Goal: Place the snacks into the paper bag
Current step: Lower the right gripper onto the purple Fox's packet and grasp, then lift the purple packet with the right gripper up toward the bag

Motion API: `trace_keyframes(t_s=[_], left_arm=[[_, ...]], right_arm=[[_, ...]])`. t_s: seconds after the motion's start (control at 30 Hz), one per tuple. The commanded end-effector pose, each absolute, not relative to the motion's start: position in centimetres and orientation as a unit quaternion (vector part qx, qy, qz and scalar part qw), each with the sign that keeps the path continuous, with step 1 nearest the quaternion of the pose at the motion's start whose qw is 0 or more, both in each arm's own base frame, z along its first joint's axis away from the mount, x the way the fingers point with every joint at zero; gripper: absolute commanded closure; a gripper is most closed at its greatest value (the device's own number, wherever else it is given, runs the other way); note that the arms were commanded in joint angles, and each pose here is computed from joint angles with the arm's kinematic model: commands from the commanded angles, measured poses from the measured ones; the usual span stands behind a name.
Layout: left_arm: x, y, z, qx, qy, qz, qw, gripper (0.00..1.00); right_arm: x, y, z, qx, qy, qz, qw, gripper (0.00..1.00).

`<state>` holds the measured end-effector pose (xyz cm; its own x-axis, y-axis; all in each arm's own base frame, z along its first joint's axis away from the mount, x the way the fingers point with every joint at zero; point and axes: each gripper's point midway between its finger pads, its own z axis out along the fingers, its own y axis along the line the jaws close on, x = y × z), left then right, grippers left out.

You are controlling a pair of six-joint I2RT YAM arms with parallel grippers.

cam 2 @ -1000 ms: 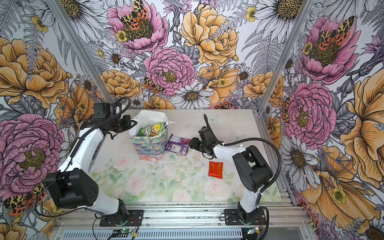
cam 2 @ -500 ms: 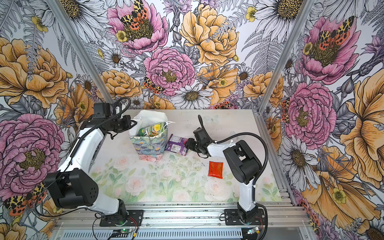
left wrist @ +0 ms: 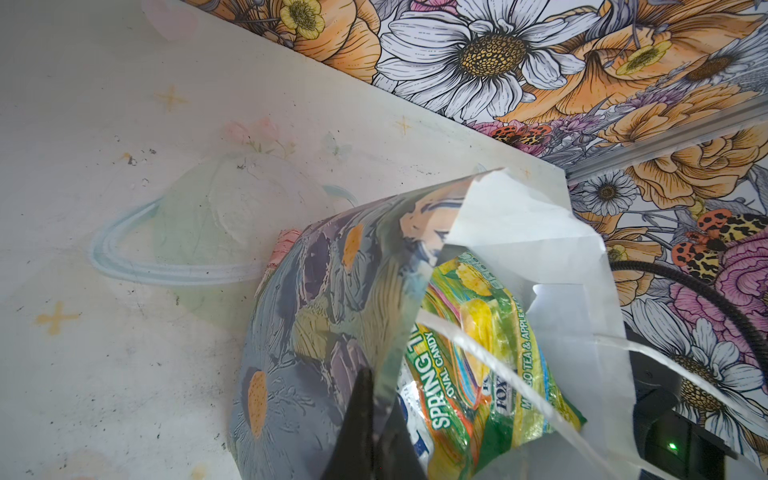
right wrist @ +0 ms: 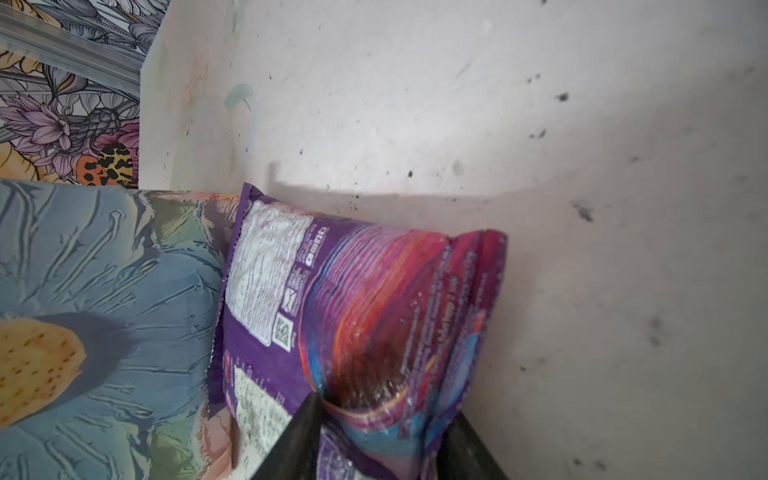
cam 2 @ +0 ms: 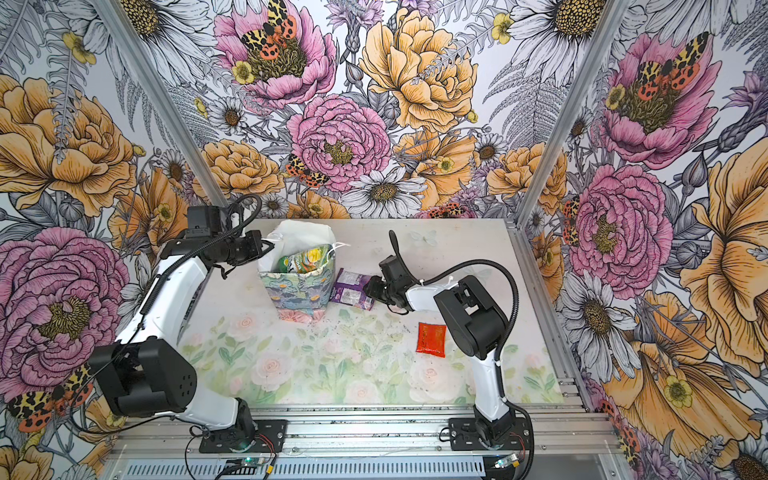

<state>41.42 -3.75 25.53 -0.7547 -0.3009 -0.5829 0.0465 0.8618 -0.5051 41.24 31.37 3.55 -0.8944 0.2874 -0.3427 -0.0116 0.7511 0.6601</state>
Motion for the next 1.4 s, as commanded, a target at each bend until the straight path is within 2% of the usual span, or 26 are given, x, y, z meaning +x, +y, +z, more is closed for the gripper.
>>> trace_keyframes(t_s=[0.0, 0.2, 0.37, 1.37], left_arm=[[40.8, -3.7, 27.1, -0.061, 0.897, -0.251, 0.359, 1.00], [40.8, -3.6, 27.1, -0.062, 0.897, -0.251, 0.359, 1.00], [40.9, -3.6, 27.1, -0.062, 0.897, -0.252, 0.359, 1.00], [40.9, -3.7, 26.8, -0.064, 0.897, -0.256, 0.354, 1.00]], right_arm=[[41.8, 32.5, 4.0, 0.072, 0.903, 0.360, 0.224, 0.64], [41.8, 32.4, 4.4, 0.070, 0.902, 0.361, 0.227, 0.89], [41.8, 31.8, 5.7, 0.066, 0.900, 0.359, 0.239, 1.00], [41.2, 26.5, 23.7, -0.020, 0.861, 0.291, 0.417, 1.00]])
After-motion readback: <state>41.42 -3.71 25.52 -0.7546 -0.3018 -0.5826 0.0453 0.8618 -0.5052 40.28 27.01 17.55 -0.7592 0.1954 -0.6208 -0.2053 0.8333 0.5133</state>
